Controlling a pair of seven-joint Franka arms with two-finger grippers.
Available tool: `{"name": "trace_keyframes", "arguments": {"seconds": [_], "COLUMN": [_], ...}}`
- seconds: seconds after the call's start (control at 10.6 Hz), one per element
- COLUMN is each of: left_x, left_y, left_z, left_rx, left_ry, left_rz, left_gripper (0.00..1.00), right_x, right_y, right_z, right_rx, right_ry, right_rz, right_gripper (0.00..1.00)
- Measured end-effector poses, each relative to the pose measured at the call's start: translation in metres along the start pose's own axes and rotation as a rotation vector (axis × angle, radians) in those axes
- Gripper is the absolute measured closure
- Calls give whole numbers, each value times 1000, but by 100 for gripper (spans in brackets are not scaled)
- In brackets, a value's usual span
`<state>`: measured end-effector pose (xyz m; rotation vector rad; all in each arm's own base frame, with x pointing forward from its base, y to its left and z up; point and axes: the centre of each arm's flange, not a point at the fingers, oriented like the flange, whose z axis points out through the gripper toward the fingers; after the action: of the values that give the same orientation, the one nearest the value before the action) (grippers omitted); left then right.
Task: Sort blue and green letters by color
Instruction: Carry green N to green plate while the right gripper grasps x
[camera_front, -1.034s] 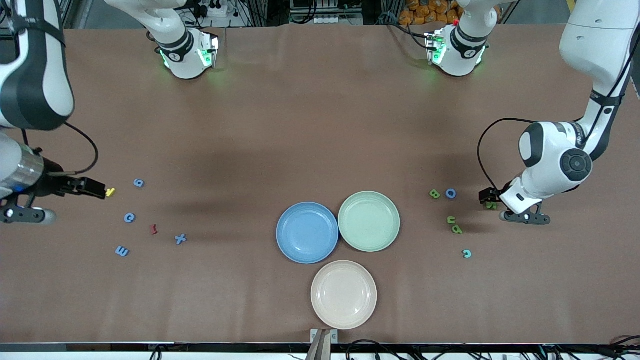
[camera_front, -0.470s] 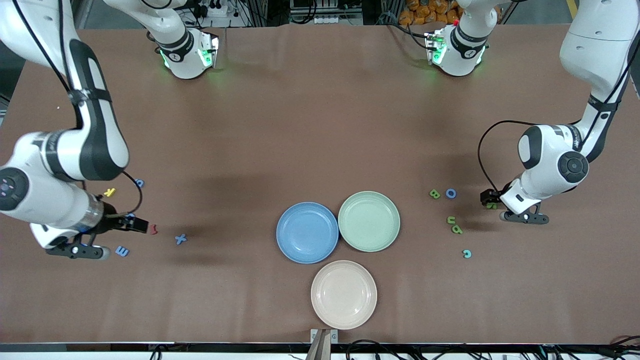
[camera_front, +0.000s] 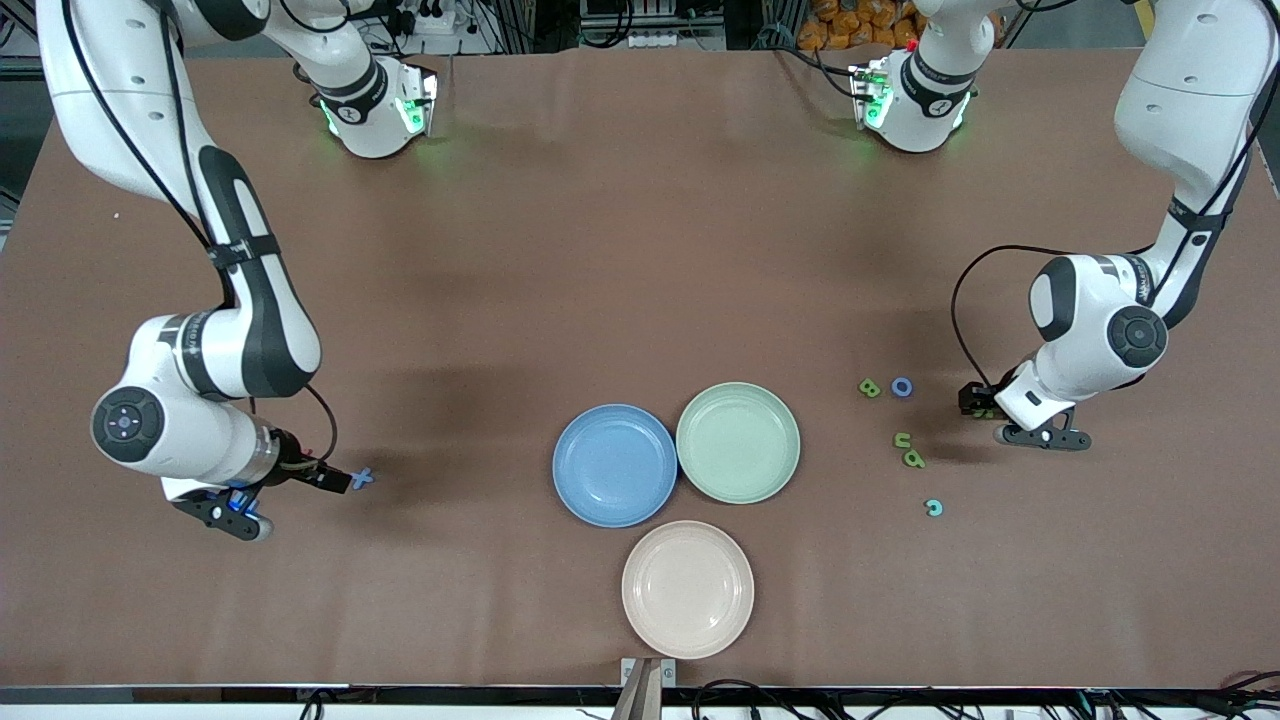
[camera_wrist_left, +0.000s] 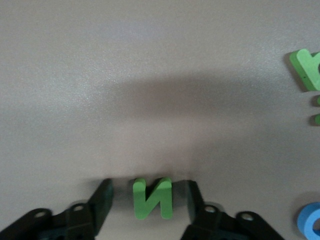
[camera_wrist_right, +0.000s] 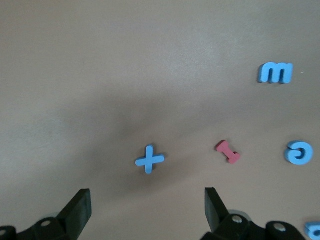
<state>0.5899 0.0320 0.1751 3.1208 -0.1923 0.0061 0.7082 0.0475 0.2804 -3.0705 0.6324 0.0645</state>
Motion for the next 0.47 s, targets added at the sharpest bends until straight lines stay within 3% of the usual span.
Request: {"name": "trace_keyframes", "arguments": {"seconds": [0.19, 0.28, 0.38, 0.47], "left_x": [1, 3, 3, 4], "left_y": [-1, -2, -2, -2], "left_z": [0, -2, -3, -3], "left_rx": [2, 5, 9, 11], "left_ry": [3, 8, 10, 10], "left_rz": [2, 3, 8, 12], "left_gripper": [43, 57, 67, 67], "right_x": [3, 4, 3, 4], "right_y": [0, 0, 0, 0], "right_z": [16, 24, 33, 41], "right_rx": [7, 5, 1, 2], "right_ry": [7, 3, -6, -6], "right_rz": [4, -12, -101, -204], "right_gripper": [0, 0, 0, 0]}}
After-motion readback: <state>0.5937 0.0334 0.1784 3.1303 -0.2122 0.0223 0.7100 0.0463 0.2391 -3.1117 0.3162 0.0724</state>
